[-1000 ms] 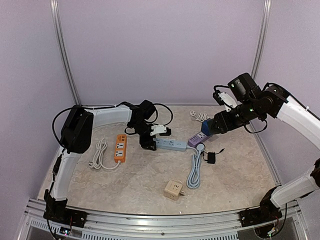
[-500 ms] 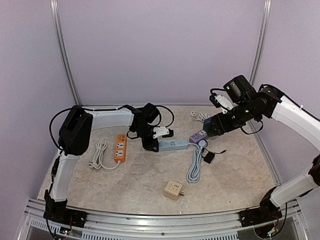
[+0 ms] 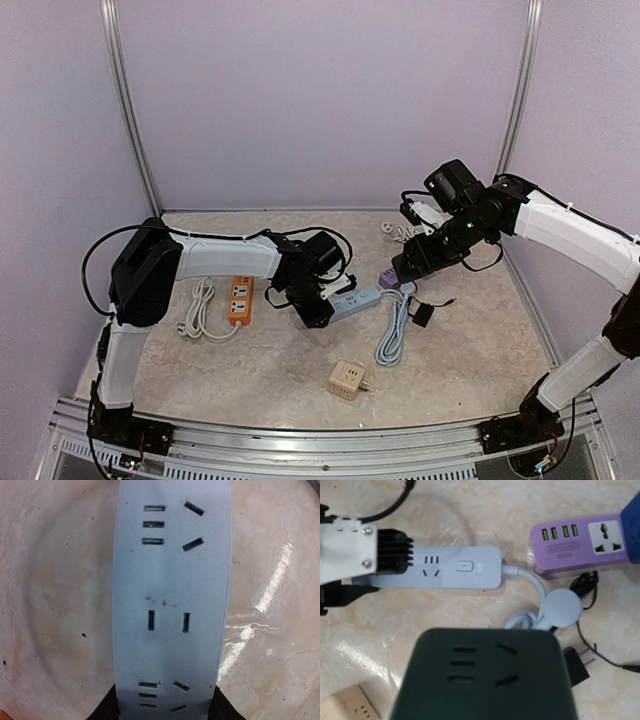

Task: Insert the plug
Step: Adjust the socket at the center of the board.

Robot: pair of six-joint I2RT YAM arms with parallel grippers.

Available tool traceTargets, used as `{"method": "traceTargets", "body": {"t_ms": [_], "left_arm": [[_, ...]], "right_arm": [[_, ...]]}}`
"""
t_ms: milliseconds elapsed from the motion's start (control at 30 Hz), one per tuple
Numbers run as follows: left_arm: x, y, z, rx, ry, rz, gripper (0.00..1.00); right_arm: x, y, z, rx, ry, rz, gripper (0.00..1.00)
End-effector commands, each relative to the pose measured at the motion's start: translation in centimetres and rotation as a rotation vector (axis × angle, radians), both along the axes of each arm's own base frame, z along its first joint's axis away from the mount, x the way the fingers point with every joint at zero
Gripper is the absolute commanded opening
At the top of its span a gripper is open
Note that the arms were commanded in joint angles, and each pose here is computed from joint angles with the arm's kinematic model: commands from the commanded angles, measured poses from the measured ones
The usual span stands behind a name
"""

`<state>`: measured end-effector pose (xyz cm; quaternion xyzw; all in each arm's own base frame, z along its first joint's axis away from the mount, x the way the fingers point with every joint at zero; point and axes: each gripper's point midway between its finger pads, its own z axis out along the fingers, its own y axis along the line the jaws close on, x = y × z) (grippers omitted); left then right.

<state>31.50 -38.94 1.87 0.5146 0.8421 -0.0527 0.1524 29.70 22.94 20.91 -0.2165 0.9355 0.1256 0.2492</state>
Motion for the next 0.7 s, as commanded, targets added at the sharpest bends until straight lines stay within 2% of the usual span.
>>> {"method": "traceTargets", "body": {"t_ms": [0,33,67,167,200,300,433,500,600,667], "left_arm": [[-4.3,1.7,-2.3,0.041,0.144,0.106,0.56],[-3.8,1.9,-2.0,0.038,0.112,0.126,0.71],[-3.4,2.0,-1.7,0.037,0.082,0.136,0.76],[-2.4,2.1,0.5,0.01,0.008,0.15,0.83],[-2.2,2.0,1.6,-0.007,-0.013,0.152,0.97],[-1.7,2.2,4.1,-0.034,-0.071,0.178,0.99],[-0.4,3.3,9.8,-0.116,-0.232,0.27,0.99],[-0.3,3.9,12.7,-0.197,-0.277,0.318,0.99],[0.0,5.6,18.1,-0.323,-0.357,0.417,0.99],[0.1,7.0,20.3,-0.393,-0.362,0.482,0.99]], "right_arm": [[0.9,0.9,1.3,0.047,-0.035,0.022,0.0],[0.9,0.9,1.3,0.045,-0.035,0.021,0.0],[0.8,0.9,1.3,0.045,-0.035,0.022,0.0],[0.6,0.7,1.3,0.044,-0.034,0.022,0.0],[0.5,0.7,1.3,0.043,-0.033,0.023,0.0],[0.2,0.5,1.5,0.042,-0.033,0.029,0.0],[-0.5,1.6,2.1,0.106,-0.017,0.081,0.0],[-1.3,3.0,2.7,0.202,-0.004,0.145,0.0],[-3.7,5.8,4.8,0.451,0.039,0.302,0.0],[-4.8,6.9,6.2,0.579,0.046,0.382,0.0]]}}
